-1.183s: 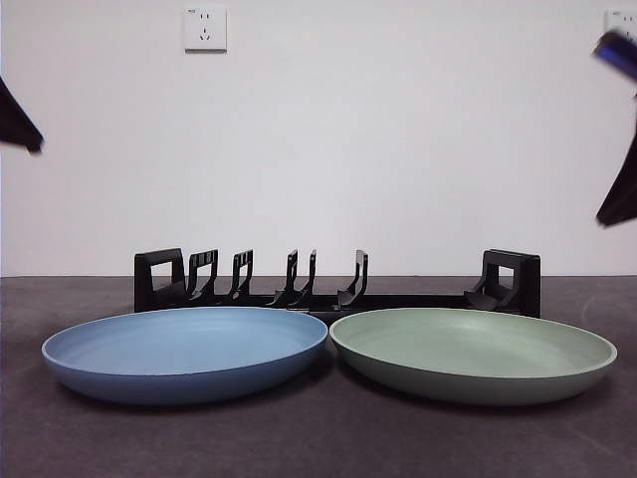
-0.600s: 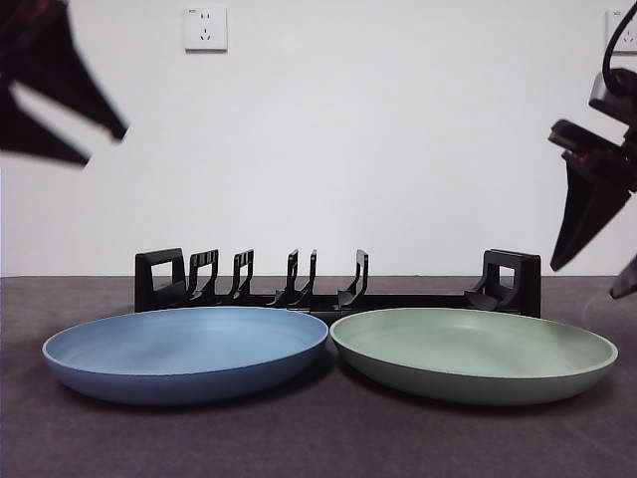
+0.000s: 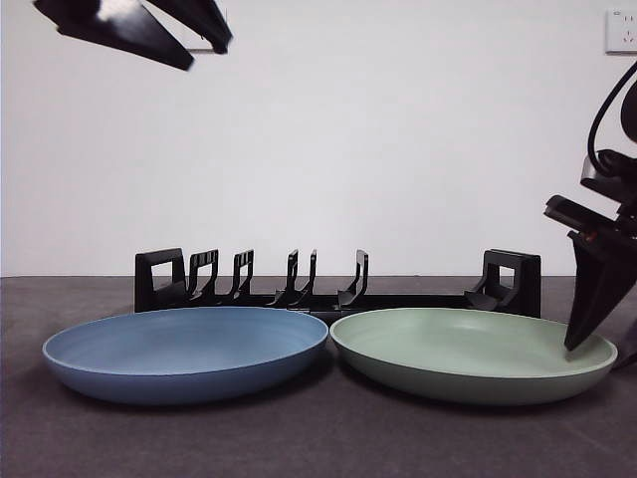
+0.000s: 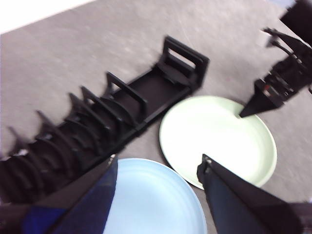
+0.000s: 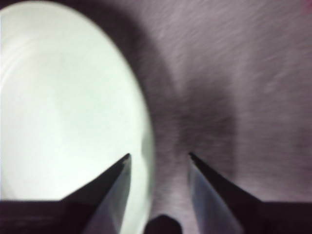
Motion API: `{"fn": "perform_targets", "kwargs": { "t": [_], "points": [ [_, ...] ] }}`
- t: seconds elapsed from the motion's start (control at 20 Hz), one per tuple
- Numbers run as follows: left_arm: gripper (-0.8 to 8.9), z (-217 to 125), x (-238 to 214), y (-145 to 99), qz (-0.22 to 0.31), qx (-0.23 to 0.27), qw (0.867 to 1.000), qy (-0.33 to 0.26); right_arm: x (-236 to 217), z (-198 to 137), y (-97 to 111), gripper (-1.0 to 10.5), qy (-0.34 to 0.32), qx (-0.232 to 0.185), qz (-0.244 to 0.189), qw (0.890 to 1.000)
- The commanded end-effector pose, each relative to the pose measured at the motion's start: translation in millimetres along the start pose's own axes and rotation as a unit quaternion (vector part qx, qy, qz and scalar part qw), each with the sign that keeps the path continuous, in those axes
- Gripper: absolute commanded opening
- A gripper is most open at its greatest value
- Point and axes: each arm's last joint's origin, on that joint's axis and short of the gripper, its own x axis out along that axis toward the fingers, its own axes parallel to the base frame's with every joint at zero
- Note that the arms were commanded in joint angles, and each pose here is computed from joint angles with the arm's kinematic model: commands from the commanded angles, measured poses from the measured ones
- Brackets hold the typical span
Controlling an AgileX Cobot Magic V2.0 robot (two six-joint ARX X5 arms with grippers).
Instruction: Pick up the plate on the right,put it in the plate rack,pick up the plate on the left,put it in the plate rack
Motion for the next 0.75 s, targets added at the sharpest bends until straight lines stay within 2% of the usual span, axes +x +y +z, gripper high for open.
{"fn": "perform_targets", "kwargs": {
  "t": [0.05, 0.15, 0.3, 0.5, 0.6, 0.75],
  "points": [
    [2.84, -1.8, 11.5, -4.4, -0.012, 0.01, 1.0, 0.015, 3.5, 0.6, -1.1, -0.2, 0.005, -0.003, 0.001, 1.0],
    [2.84, -5.1, 22.5, -8.4, -0.023, 0.02, 0.999, 0.032, 3.2, 0.7, -1.2, -0.1, 0.004, -0.003, -0.002, 1.0],
    [2.84, -10.7, 38.0, -17.1, -0.044, 0.045, 0.996, 0.059, -0.5, 1.3, -1.7, -0.1, -0.007, 0.001, -0.036, 0.999],
    [2.84, -16.9, 52.0, -36.5, -0.083, 0.116, 0.987, 0.081, -16.6, 1.6, 4.8, -0.1, -0.032, 0.004, -0.033, 0.999],
    [2.84, -18.3, 53.8, -50.3, -0.109, 0.179, 0.975, 0.078, -27.2, 0.7, 9.1, -0.1, -0.046, 0.01, -0.029, 0.998],
    [2.83, -18.6, 52.4, -74.6, -0.137, 0.274, 0.95, 0.059, -41.3, -0.9, 15.0, -0.1, -0.043, 0.014, -0.026, 0.999]
  ]
}}
